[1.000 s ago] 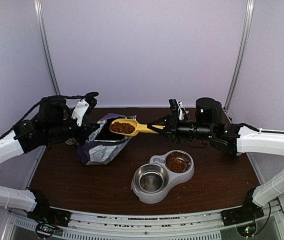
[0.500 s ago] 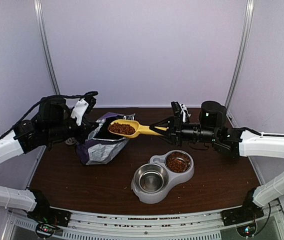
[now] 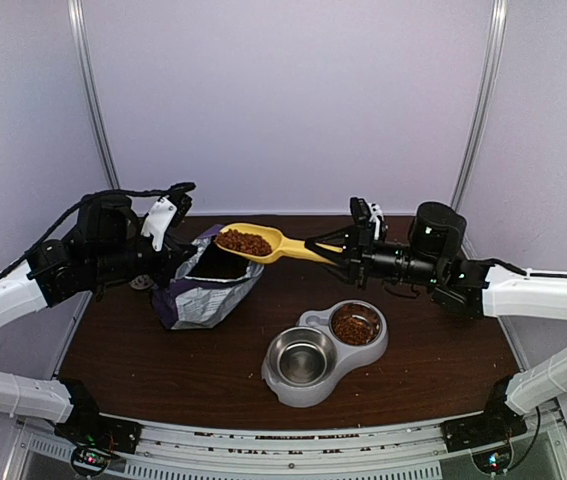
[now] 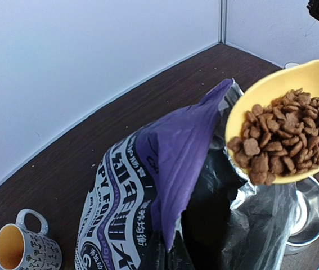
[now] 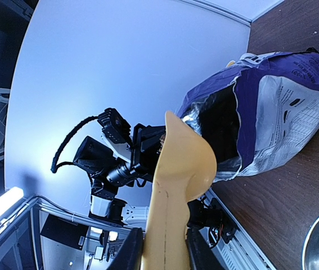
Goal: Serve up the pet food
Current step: Place the pet food in the pet food bowl.
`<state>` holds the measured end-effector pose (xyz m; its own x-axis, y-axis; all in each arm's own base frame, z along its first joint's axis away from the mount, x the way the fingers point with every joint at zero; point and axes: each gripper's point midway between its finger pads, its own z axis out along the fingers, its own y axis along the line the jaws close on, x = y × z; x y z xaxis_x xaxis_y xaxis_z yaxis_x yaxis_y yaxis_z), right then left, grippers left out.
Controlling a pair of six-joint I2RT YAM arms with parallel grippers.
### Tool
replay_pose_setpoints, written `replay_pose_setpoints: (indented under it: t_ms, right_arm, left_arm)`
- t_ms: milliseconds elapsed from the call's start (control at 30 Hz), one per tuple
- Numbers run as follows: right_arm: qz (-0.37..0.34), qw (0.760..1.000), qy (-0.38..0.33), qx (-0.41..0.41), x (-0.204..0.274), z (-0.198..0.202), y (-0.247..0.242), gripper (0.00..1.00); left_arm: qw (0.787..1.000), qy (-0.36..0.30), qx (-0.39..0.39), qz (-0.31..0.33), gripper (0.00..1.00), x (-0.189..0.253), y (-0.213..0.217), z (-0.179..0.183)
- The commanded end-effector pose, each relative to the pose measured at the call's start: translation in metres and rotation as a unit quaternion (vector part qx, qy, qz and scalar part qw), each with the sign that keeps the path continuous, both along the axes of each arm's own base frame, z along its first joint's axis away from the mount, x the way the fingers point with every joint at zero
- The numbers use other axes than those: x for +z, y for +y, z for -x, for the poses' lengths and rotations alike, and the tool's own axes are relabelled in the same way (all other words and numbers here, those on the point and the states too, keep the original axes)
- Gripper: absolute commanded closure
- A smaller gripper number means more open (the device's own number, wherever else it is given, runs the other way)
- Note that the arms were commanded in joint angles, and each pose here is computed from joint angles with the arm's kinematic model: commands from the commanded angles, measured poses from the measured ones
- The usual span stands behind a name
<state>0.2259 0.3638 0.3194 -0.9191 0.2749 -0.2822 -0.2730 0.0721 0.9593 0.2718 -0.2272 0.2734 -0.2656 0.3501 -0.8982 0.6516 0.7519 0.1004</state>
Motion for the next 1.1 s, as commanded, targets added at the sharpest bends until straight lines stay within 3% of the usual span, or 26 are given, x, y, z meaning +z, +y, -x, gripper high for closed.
replay_pose_setpoints:
  t_ms: [0, 567, 767, 1067]
  right_arm:
    - [-0.054, 0.998, -0.028, -0.007, 0.033, 0.002, -0.010, 1.00]
    - [-0.090, 0.995, -0.020, -0.029, 0.040, -0.004, -0.014, 1.00]
    - [-0.045, 0.997, -0.015, -0.057, 0.023, -0.011, -0.018, 1.00]
    - [-0.094, 0.994, -0.002, -0.047, 0.029, -0.008, -0.019, 1.00]
  left_arm:
    - [0.999, -0.021, 0.011, 0.021, 1.00, 0.015, 0.001, -0.004]
    - [0.999, -0.025, 0.014, 0.022, 1.00, 0.018, 0.004, -0.003]
    - [0.999, -0.022, 0.011, 0.022, 1.00, 0.017, 0.003, -0.003]
    - [1.000, -0.020, 0.009, 0.021, 1.00, 0.016, 0.002, -0.003]
